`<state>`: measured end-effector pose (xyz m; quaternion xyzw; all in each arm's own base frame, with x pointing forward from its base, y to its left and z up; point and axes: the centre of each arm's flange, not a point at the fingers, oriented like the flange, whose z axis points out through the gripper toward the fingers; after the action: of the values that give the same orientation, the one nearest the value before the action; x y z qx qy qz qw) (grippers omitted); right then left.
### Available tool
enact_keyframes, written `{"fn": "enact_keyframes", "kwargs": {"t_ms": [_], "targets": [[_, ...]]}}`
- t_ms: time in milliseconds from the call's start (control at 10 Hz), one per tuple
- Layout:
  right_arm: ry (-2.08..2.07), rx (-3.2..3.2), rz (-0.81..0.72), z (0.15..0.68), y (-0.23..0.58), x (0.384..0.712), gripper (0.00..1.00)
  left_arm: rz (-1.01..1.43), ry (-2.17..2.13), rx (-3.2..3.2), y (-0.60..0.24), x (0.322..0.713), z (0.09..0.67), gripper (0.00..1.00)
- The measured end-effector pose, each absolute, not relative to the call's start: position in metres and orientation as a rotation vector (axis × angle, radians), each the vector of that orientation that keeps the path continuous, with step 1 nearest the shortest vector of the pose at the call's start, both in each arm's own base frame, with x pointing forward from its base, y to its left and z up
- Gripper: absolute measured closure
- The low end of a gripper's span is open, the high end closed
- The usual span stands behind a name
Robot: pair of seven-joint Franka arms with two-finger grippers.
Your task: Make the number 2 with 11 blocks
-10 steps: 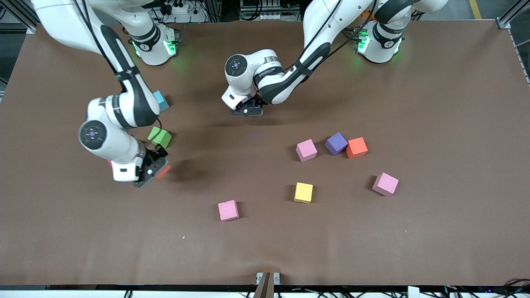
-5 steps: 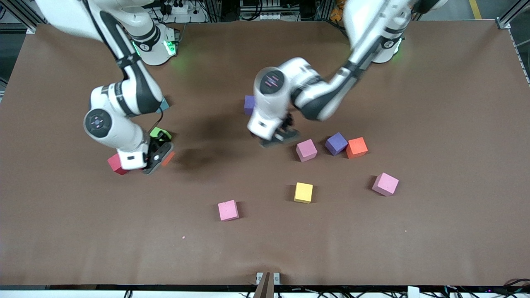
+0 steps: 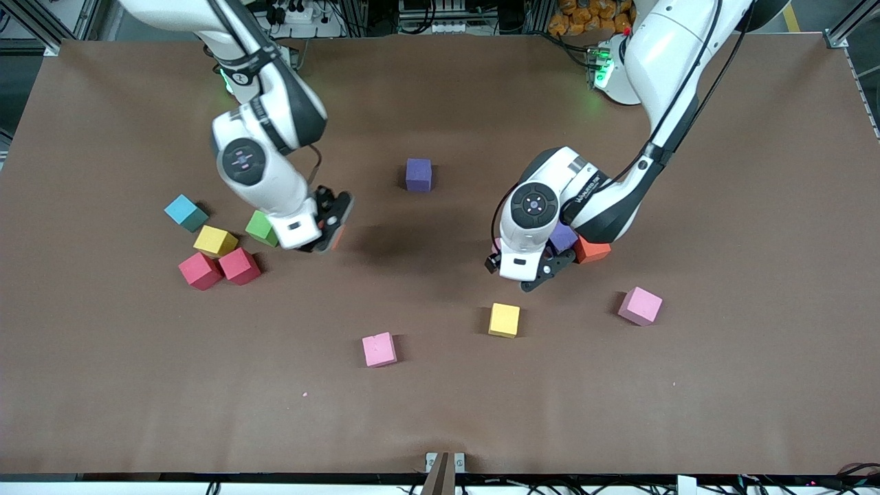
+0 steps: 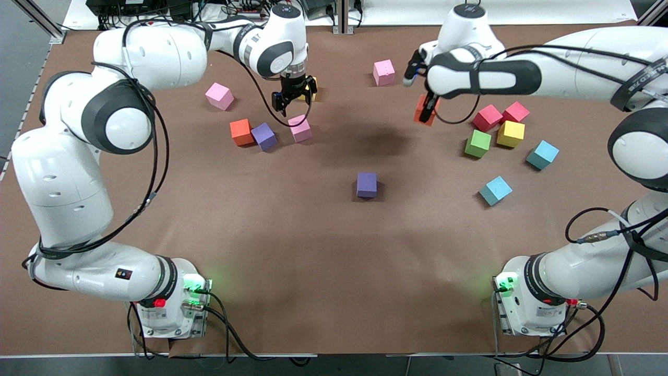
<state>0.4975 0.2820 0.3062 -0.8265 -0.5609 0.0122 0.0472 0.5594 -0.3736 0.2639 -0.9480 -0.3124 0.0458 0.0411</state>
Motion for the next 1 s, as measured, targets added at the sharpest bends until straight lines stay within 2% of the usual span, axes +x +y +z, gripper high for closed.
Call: {"fn": "enact_keyframes", "kwargs": {"t_ms": [299, 598, 698, 997], "targets": [[-1.861, -2.397, -0.039, 0.271, 0.321, 0.438, 0.38, 0.13, -1.011, -2.917, -0.353, 0.564, 0.248, 0.0], [-2.053, -2.229, -0.029, 0.267, 0.382, 0.378, 0.38, 0.119, -1.08, -2.926, -0.338, 0.565, 0.234, 0.0], [-2.1, -2.195, -0.016, 0.263, 0.39, 0.364, 0.38, 0.113, -1.111, -2.925, -0.34, 0.565, 0.234, 0.0], [-2.117, -2.196, 0.0, 0.239, 0.373, 0.349, 0.38, 0.12, -1.124, -2.924, -0.352, 0.554, 0.231, 0.0]]}}
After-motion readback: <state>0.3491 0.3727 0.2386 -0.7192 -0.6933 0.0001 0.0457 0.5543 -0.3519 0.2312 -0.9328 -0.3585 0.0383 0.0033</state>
